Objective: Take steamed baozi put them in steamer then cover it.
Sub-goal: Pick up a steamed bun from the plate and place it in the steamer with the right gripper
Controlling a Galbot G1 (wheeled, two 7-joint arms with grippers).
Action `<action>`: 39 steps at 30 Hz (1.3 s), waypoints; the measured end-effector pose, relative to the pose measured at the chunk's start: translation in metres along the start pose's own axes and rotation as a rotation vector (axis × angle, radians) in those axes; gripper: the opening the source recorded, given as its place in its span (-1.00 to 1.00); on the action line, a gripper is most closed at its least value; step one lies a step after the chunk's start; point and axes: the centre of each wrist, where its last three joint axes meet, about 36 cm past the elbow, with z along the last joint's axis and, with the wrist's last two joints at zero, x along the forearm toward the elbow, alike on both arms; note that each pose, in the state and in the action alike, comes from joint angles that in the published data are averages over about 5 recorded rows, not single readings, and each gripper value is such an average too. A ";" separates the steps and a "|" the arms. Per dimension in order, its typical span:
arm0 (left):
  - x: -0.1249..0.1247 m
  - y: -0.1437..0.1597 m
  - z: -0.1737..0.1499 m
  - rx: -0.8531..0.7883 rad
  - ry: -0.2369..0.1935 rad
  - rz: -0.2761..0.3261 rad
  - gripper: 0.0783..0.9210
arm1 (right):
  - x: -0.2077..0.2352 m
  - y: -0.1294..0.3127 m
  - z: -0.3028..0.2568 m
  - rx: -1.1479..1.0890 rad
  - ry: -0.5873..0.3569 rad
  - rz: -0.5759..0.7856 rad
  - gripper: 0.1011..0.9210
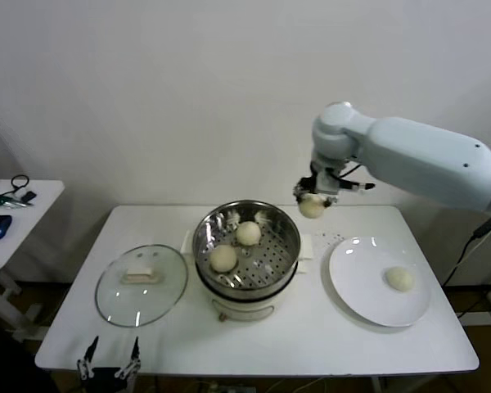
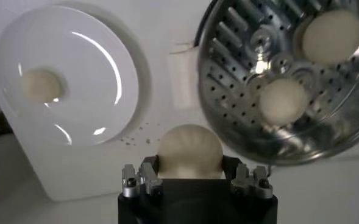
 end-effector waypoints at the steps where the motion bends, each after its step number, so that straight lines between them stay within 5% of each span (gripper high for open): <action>1: 0.000 0.000 0.000 0.000 0.000 0.000 0.77 | -0.002 -0.010 -0.005 0.027 -0.007 0.004 0.39; 15: -0.003 0.004 0.004 -0.004 0.007 -0.004 0.77 | -0.044 -0.086 -0.068 0.250 -0.116 0.014 0.41; 39: -0.007 0.003 0.011 -0.002 0.021 -0.001 0.77 | -0.073 -0.097 -0.096 0.276 -0.211 0.015 0.56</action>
